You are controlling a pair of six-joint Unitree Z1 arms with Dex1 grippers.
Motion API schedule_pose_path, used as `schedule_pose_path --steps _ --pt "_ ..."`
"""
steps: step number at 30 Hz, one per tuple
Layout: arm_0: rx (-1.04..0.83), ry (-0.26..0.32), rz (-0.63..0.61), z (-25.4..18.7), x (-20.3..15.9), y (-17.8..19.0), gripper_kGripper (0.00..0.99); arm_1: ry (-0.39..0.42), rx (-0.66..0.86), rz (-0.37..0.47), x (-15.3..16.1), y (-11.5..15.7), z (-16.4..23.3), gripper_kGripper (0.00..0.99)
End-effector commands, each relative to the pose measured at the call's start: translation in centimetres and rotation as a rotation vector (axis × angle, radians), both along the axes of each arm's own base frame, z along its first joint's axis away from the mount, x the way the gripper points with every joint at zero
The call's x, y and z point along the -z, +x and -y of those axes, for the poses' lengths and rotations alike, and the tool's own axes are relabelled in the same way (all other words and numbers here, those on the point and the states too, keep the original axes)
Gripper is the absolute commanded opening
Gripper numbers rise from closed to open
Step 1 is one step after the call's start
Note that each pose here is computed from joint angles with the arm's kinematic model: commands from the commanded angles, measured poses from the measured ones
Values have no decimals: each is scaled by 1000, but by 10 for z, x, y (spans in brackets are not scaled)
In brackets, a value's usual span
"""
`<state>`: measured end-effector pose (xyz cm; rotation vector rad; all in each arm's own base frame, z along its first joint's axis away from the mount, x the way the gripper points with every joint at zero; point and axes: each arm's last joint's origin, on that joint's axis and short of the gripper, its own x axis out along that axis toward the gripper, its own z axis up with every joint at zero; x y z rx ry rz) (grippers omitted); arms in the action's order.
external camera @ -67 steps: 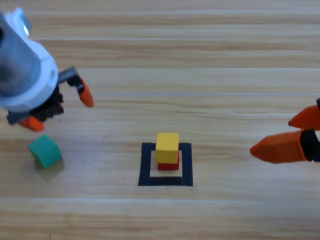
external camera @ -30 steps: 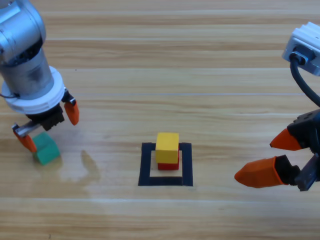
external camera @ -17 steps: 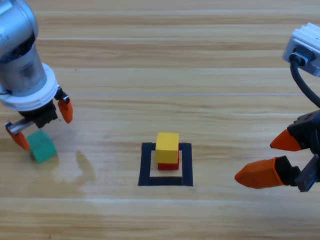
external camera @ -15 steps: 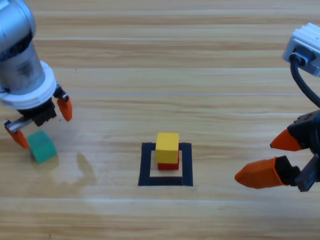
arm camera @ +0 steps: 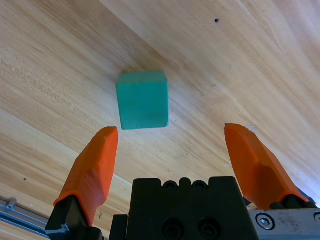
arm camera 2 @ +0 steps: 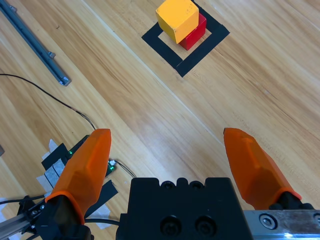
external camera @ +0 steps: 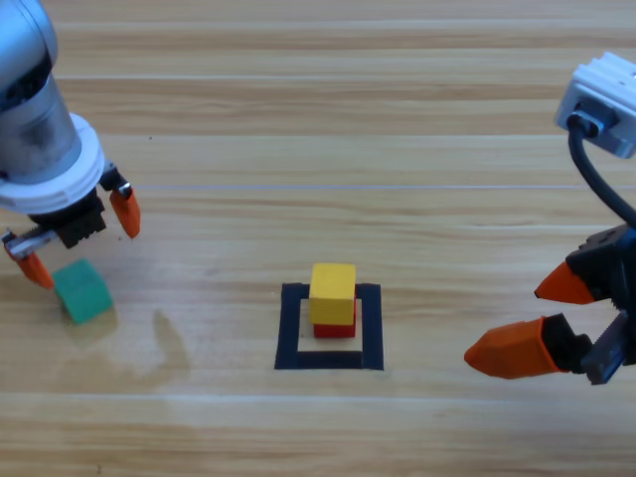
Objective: Stack the blocks in the rectangular block: red at the bottom, yellow in the middle, green on top
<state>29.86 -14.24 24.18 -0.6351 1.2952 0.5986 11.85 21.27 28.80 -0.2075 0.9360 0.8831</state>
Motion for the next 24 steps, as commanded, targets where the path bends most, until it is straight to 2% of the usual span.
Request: schedule_pose_path --steps 1,21,22,24 --pt "-26 18 -50 -17 27 8 907 -56 -18 -42 21 3 -6 990" --pt "-21 1 -86 -24 75 9 907 -67 -19 -47 24 4 -9 990" --pt "-17 1 -84 -22 76 9 894 -69 -18 -47 25 4 -9 990" --pt "-8 2 -86 -22 77 8 798 -71 -17 -46 25 4 -9 990"
